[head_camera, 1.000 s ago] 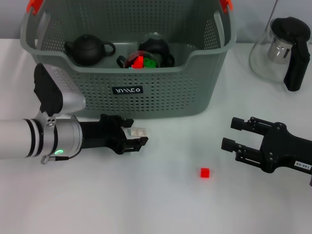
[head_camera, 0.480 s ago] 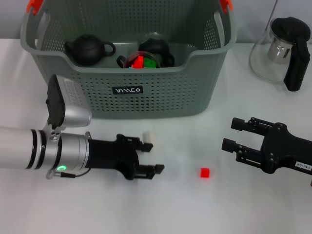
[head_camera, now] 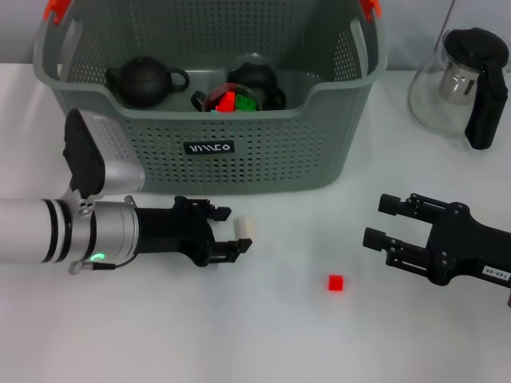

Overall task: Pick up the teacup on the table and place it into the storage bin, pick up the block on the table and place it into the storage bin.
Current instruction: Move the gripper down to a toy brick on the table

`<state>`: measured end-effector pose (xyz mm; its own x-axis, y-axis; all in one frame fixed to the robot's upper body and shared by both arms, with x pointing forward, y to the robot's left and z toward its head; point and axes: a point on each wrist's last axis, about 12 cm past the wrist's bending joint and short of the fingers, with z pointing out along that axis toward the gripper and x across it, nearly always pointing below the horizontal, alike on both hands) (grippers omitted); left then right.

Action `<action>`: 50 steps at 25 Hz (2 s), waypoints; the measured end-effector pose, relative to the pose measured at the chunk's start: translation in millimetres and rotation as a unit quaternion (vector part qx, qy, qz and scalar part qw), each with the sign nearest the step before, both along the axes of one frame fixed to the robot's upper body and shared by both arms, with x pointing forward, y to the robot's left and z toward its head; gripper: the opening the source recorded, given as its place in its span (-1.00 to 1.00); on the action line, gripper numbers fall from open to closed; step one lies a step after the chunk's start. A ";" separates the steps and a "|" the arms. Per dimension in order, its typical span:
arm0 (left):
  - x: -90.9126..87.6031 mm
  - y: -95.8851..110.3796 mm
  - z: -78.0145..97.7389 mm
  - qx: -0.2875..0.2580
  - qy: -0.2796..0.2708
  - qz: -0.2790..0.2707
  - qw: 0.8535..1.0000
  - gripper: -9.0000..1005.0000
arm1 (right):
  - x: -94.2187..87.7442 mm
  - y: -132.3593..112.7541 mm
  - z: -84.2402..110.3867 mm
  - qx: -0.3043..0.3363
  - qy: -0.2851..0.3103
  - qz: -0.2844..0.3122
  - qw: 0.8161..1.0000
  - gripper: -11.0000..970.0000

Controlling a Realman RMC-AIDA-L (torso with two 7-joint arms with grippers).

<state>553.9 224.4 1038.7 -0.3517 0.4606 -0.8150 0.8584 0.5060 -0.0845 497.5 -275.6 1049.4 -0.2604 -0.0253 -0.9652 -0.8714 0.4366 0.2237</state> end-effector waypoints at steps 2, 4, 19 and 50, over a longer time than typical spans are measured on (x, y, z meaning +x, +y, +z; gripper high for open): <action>3.2 -2.0 0.8 0.004 -0.006 0.001 1.000 0.32 | -0.2 0.0 -0.2 0.000 0.000 0.000 1.000 0.42; 5.7 -4.5 1.7 0.006 -0.009 -0.001 1.000 0.32 | -0.3 0.1 -0.3 0.000 0.001 0.000 1.000 0.42; 16.2 -20.1 5.2 0.030 -0.028 -0.038 0.998 0.31 | -0.7 0.5 0.2 0.001 0.000 0.004 1.000 0.42; 8.0 -19.6 -4.5 0.043 -0.018 -0.042 0.998 0.32 | -3.7 -2.0 -2.2 0.001 0.005 -0.004 1.000 0.42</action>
<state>561.9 204.9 1034.2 -0.2793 0.5566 -0.7824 0.8999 0.4359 -0.0111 493.9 -277.6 1047.3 -0.2695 -0.0216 -0.9628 -0.8661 0.4424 0.2325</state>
